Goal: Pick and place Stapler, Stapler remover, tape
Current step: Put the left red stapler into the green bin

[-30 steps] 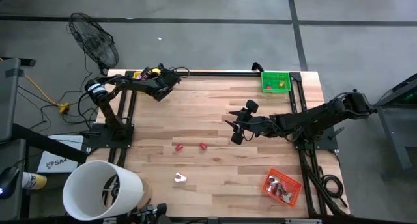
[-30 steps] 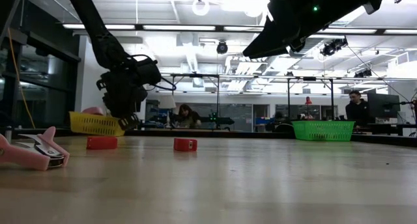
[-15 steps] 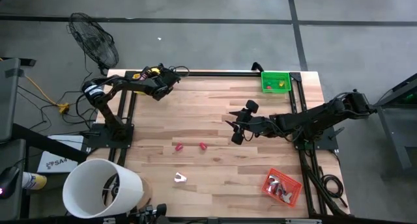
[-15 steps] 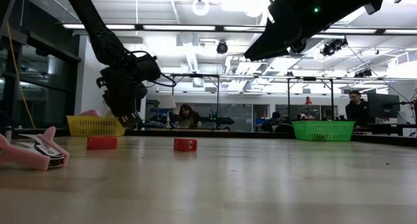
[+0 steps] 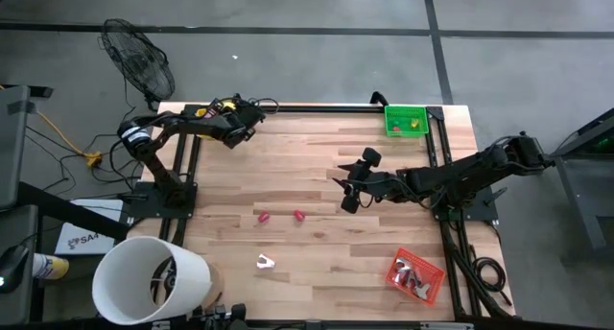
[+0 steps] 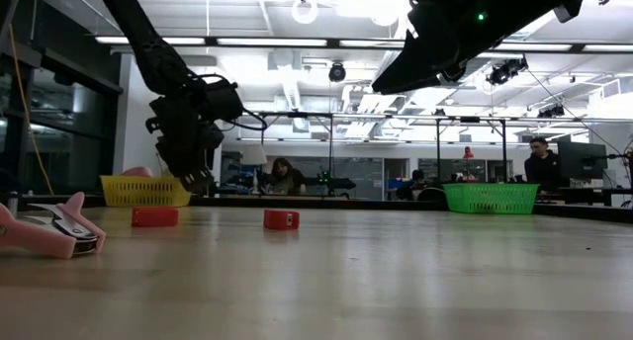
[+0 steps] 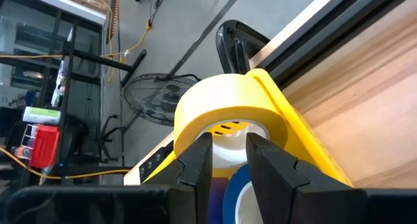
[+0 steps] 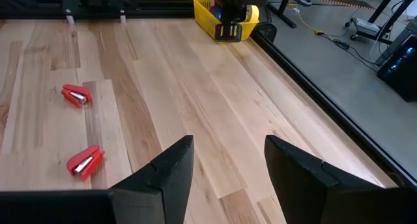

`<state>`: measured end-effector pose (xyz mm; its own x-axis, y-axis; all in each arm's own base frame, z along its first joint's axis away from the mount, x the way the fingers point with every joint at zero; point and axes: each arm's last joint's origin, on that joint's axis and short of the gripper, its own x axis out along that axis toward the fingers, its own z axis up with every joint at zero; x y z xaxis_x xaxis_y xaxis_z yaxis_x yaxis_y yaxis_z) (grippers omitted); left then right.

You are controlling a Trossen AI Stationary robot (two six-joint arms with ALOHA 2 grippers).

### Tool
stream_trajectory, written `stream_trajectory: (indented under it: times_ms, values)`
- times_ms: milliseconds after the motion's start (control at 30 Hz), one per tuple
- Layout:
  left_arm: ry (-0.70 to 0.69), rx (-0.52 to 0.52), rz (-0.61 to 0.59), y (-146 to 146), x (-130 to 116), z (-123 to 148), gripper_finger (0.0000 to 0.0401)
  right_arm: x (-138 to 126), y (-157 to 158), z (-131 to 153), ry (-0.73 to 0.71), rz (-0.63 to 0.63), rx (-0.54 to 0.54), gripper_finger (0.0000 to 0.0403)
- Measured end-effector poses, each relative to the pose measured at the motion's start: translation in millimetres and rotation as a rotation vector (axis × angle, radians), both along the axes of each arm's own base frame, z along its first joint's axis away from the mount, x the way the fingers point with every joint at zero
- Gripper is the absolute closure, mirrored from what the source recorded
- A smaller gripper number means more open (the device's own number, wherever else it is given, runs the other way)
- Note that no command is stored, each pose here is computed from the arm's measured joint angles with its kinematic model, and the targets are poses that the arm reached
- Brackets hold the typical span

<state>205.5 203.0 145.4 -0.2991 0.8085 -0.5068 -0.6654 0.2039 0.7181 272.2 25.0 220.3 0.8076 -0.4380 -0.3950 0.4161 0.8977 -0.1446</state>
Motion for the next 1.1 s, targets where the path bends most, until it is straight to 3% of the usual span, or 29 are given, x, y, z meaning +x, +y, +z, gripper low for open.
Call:
stream_trajectory:
  times_ms: [333, 600, 733, 867, 1100]
  values:
    - [0.008, -0.003, -0.003, 0.2, -0.3, 0.0, 0.0302, 0.0, 0.0, 0.0, 0.000, 0.000, 0.000, 0.0222]
    - [0.036, -0.013, -0.010, -0.4, -1.3, 0.8, 0.0249, 0.0, 0.2, -0.1, 0.001, 0.005, 0.003, 0.0222]
    - [0.045, -0.026, -0.012, -1.4, -2.4, 0.8, 0.0244, 0.0, 0.3, -0.4, 0.004, 0.012, 0.006, 0.0222]
    - [0.061, -0.051, -0.017, -2.8, -3.8, -0.5, 0.0273, 0.0, 0.3, -0.4, 0.005, 0.012, 0.006, 0.0222]
    - [0.096, -0.092, -0.025, -5.8, -6.3, -3.1, 0.0372, 0.0, 0.3, -0.4, 0.005, 0.012, 0.006, 0.0221]
